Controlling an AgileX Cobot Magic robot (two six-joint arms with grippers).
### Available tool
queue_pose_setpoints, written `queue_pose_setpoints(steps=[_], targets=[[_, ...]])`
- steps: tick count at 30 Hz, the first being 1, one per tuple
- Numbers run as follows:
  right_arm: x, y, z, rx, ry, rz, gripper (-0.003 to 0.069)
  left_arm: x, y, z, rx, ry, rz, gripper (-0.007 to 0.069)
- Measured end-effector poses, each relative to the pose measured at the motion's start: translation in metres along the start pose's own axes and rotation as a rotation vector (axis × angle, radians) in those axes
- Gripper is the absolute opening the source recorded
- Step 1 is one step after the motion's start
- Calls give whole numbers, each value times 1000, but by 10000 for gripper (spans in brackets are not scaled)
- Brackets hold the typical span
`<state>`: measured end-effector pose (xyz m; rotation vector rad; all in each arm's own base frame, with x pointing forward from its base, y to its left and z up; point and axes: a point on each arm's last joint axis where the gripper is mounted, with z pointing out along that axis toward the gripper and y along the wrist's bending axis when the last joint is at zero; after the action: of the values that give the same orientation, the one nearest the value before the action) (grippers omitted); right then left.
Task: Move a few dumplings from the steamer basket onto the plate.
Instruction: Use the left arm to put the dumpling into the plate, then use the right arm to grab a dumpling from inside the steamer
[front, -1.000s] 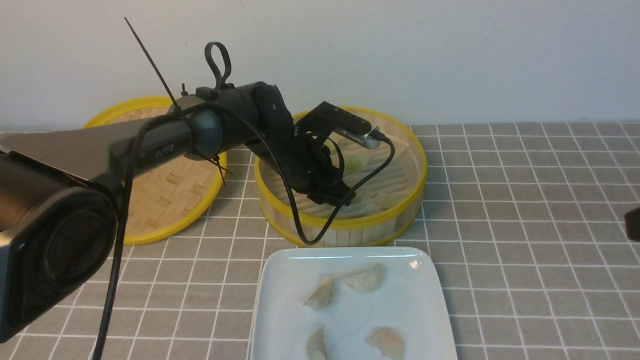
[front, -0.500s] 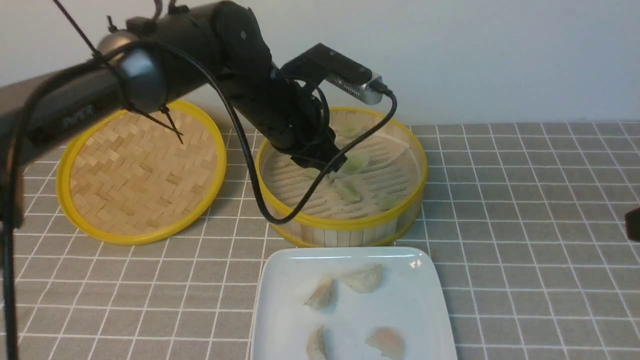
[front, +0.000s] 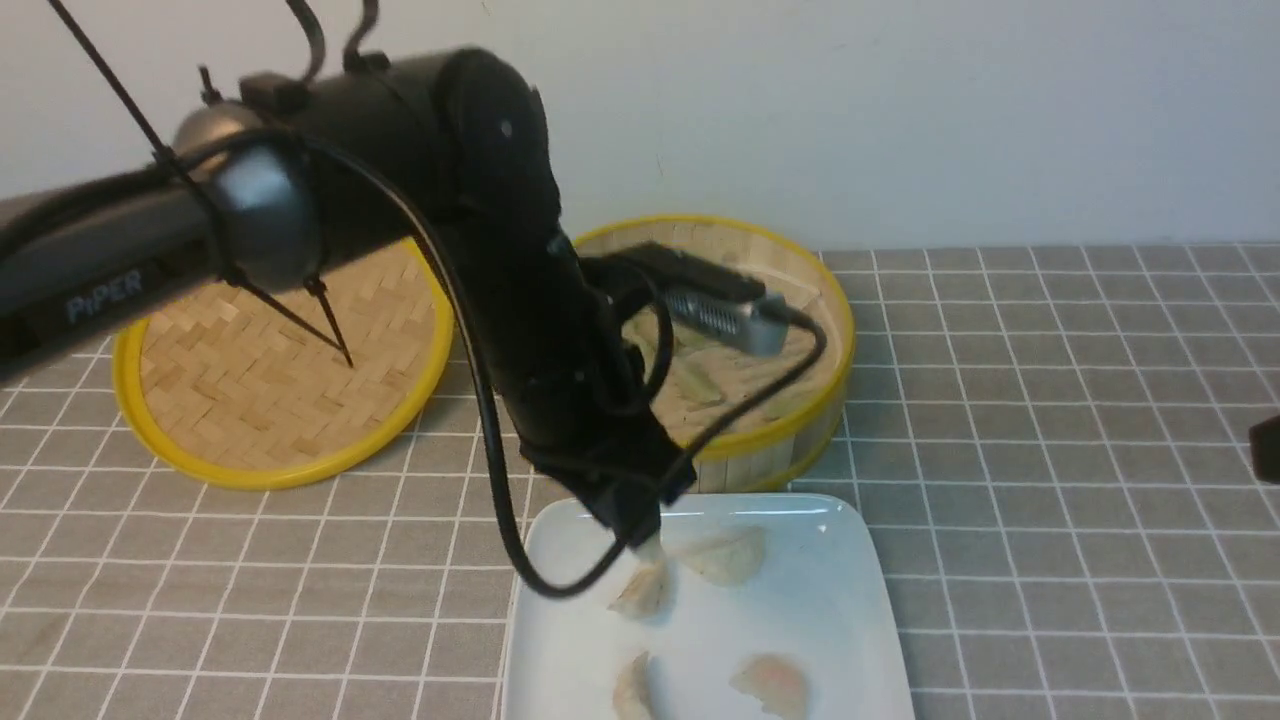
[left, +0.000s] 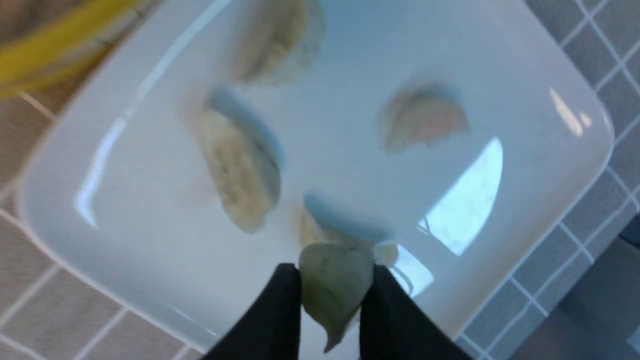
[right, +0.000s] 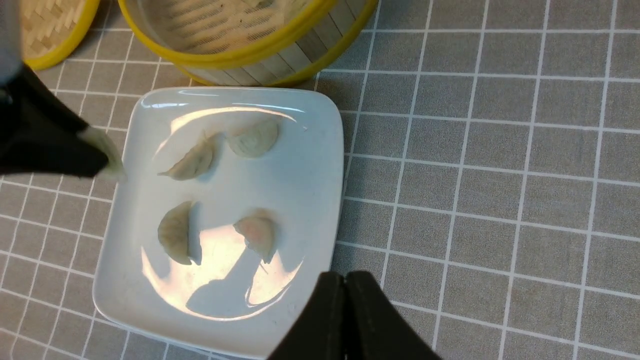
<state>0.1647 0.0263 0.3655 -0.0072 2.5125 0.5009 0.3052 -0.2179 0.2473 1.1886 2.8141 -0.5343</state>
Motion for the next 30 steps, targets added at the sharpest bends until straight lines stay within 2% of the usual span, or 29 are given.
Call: queue_pose_setpoints(steps=[6,15,18,22,24,26,28,29,30], targets=[[3,-1,4,-1,14,7,-14,6,-12,27,24,87,21,134],[13,-6,16,-19,69,19,-14,-4,-6,49,-7,43,21,147],[13,-3,16,-46,65,14,-14,-6,-4,53,-15,35,19,227],[12,0,16,-77,51,-8,-14,-6,-3,55,-19,37,19,395],[9,0,16,-82,23,-18,-14,-7,-2,54,-22,31,20,444],[5,1,15,-84,-9,-30,-14,-9,-2,53,-33,26,27,449],[-3,3,13,-99,-37,-45,-14,-10,2,47,-52,32,8,399],[-6,4,13,-103,-42,-47,-14,-10,2,46,-53,32,6,399],[-15,6,12,-115,-52,-62,-14,-10,5,39,-66,33,-18,328]])
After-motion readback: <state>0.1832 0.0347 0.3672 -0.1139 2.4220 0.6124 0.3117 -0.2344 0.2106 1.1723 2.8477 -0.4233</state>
